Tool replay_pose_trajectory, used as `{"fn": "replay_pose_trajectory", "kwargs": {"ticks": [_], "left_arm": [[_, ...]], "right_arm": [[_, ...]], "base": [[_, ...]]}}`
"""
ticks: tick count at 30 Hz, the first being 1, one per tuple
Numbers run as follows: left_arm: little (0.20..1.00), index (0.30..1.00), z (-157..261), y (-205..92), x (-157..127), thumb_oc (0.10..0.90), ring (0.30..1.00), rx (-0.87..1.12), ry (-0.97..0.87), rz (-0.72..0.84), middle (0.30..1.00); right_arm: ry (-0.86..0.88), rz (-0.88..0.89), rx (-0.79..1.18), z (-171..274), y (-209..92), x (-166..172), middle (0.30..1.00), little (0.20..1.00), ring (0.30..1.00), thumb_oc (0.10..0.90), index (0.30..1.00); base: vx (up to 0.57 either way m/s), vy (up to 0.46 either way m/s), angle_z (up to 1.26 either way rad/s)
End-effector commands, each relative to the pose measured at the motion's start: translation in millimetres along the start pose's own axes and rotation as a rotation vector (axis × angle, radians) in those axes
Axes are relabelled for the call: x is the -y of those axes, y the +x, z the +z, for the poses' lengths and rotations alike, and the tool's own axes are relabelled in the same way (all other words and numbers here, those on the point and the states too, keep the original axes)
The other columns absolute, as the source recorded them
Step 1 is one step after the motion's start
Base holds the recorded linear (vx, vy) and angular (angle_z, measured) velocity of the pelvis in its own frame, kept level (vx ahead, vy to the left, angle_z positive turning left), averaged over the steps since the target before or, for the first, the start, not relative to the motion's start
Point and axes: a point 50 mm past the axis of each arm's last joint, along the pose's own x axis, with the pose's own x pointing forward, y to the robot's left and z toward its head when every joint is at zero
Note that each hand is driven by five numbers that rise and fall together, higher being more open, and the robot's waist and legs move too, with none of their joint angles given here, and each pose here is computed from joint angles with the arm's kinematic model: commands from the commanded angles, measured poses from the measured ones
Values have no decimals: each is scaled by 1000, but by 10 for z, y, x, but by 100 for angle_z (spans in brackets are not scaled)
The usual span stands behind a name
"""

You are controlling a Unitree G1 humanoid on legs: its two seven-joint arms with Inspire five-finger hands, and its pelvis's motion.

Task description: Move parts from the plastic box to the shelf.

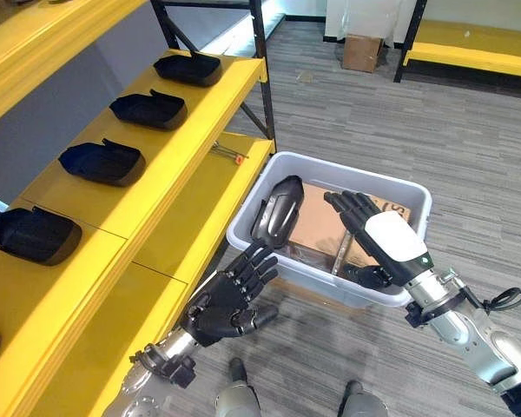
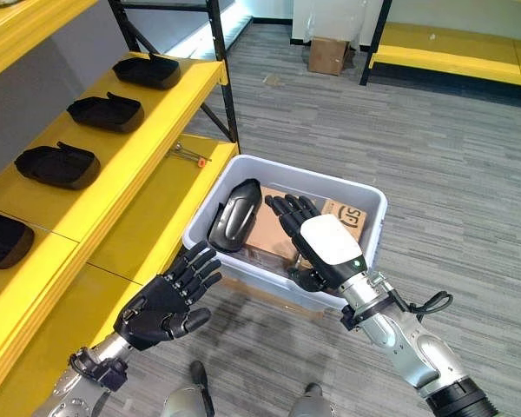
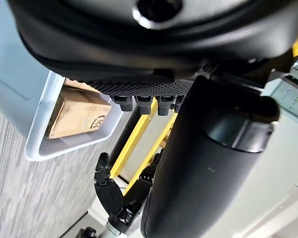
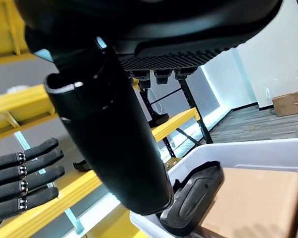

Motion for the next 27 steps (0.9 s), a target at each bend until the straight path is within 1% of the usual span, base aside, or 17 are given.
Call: {"fn": "replay_pose_trajectory", "kwargs": {"ticks": [1,6,9,13,17,21,24,27], "left_arm": [[1000,1000,375,59,135,900,1000,168,102,-115,1000],[1000,1000,392,73,109,900,1000,148,132,-117,1000],[1000,1000,447,18,88,900,1000,125,192,-119,1000],[1000,1000,472,-23,74,900,1000,126,182,-121,1000],[1000,1000,448,-14,59,900,1000,119,184,-118,1000],[1000,1000,476,47,65,900,1000,129,177,-102,1000],[1000,1000,508,159,96,900,1000,125,192,-122,1000],[1000,1000,523,120,115,900,1000,115,224,-154,1000]], "right_arm": [[23,-214,186,287,141,384,1000,1000,1000,900,1000],[36,-225,172,299,57,390,1000,1000,1000,900,1000],[53,-243,153,266,43,444,1000,1000,1000,900,1000],[66,-269,133,245,54,493,1000,1000,1000,900,1000],[84,-266,117,259,88,427,1000,1000,1000,900,1000],[72,-288,130,287,135,419,1000,1000,1000,900,1000],[42,-305,158,340,171,436,1000,1000,1000,900,1000],[19,-288,170,336,241,460,1000,1000,1000,900,1000]], "base": [[413,348,-7],[287,282,-11],[281,346,3],[150,269,-12],[153,268,-43],[132,-99,-29],[225,-430,31],[311,-470,28]]}}
